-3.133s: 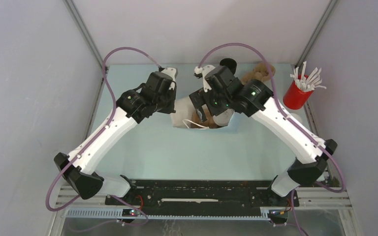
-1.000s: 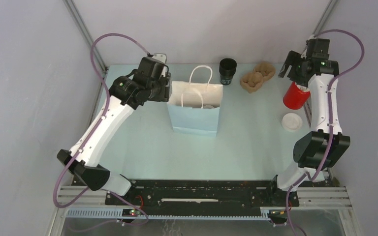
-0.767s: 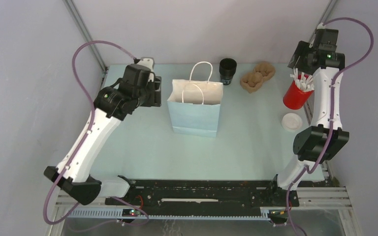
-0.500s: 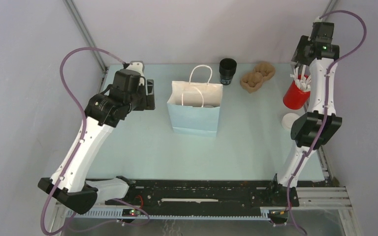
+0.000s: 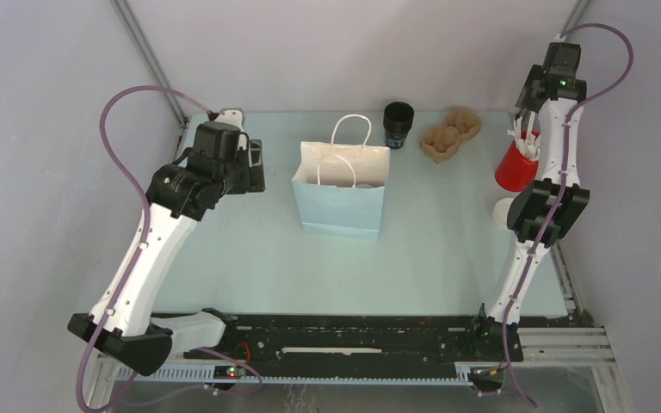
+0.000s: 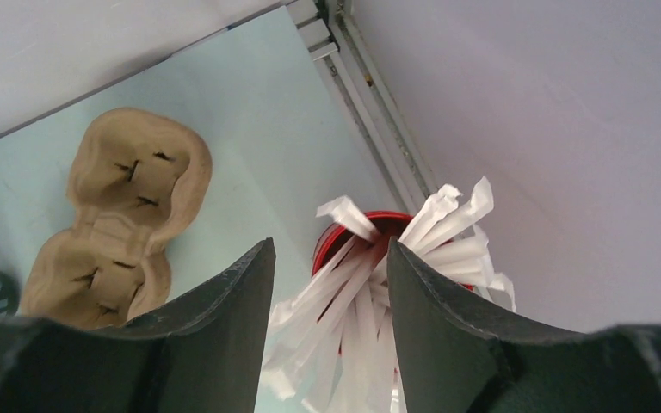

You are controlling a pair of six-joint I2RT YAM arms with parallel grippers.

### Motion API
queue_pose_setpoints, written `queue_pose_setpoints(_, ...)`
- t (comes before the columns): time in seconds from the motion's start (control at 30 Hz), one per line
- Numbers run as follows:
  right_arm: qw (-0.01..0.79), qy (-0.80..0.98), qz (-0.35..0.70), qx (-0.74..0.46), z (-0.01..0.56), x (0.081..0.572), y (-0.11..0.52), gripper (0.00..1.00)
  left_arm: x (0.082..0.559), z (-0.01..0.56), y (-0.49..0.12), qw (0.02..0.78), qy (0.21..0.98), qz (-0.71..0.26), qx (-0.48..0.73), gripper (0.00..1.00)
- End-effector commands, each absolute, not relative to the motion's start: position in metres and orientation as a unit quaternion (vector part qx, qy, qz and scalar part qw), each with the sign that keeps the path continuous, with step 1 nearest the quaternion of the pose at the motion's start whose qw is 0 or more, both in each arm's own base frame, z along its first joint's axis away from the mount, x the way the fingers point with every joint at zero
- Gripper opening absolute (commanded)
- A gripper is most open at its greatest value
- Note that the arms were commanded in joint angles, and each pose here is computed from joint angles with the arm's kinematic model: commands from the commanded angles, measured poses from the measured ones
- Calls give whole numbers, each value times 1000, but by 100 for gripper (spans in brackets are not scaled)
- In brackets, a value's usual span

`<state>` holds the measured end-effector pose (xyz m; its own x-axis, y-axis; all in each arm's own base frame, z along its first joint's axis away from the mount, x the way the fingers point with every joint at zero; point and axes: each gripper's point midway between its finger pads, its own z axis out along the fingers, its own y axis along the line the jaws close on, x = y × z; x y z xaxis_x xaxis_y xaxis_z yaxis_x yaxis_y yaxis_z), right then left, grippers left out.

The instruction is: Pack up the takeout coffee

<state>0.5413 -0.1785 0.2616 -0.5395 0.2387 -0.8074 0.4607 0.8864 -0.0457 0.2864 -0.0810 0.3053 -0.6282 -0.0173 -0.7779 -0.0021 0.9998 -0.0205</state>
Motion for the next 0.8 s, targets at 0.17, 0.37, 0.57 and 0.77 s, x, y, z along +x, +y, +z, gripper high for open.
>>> queue_pose_setpoints(0.17, 472, 849, -136, 194, 263, 572, -199, 54, 292, 312, -68, 434, 900, 9, -27, 75)
queue_pose_setpoints(0.37, 481, 843, -140, 196, 254, 585, -204, 45, 288, 313, -64, 420, 907, 18, -33, 75)
queue_pose_setpoints(0.57, 481, 839, -189, 171, 253, 592, -214, 22, 281, 318, -59, 418, 907, 24, -38, 75)
queue_pose_setpoints(0.77, 526, 807, -210, 169, 308, 588, -210, 0, 273, 324, -59, 426, 904, 13, -39, 74)
